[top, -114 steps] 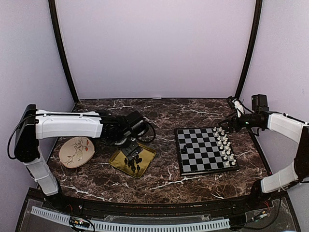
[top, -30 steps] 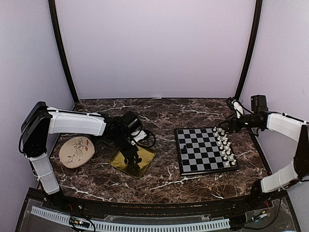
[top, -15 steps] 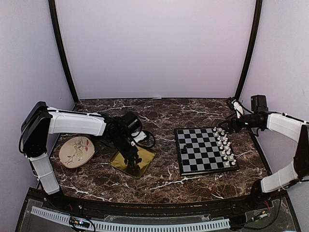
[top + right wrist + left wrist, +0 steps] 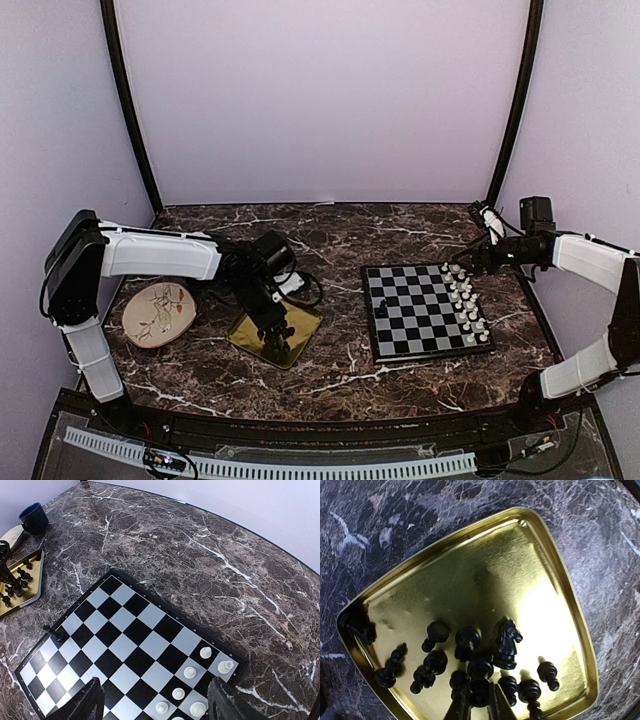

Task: Set up the chess pieces on the board
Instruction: Pick up the king from the storage box, then place the king at e8.

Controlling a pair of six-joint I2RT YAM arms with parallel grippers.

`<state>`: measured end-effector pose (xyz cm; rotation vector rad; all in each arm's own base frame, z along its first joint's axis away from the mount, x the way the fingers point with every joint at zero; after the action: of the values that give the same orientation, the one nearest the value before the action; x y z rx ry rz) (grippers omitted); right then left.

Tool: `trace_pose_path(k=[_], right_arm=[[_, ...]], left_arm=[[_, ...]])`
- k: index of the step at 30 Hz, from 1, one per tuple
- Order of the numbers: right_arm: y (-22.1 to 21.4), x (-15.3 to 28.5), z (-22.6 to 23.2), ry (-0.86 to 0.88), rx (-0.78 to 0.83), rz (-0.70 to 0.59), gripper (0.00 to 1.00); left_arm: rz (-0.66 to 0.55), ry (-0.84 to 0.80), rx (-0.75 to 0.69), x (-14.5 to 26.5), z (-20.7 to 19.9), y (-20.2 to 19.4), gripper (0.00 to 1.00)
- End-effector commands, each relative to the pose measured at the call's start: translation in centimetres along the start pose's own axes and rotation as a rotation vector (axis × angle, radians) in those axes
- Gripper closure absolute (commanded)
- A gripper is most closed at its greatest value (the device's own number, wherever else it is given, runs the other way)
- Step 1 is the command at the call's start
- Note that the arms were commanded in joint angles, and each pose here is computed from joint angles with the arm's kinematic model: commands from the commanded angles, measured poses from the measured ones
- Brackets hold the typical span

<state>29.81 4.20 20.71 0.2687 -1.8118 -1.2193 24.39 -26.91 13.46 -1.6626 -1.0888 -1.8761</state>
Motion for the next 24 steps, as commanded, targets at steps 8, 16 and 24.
trace_pose_path(k=[8,16,24], right_arm=[[0.6,0.2,0.0,-0.01,0.021,-0.013,0.29],[0.8,0.5,0.2,-0.015,0.035,-0.021,0.29],[1.0,0.8,0.2,-0.026,0.045,-0.021,0.29]], left_arm=[[-0.161,-0.144,-0.015,4.7,-2.5,4.6,0.92],[-0.23,-0.235,-0.048,4.1,-4.8,9.8,0.92],[-0.27,-0.282,-0.096,2.1,-6.2,13.8,0.93]])
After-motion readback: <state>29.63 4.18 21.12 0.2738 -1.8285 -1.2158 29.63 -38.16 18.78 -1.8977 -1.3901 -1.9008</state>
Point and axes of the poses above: each gripper's point midway between its finger pads, its own x axis back along the fingers, its own z axis along the line the jaws close on, y = z × x, the point moved 9 cm from there along x, back along the fingers, and after that the axes turned 13 degrees about x, right-handed, at the moved point
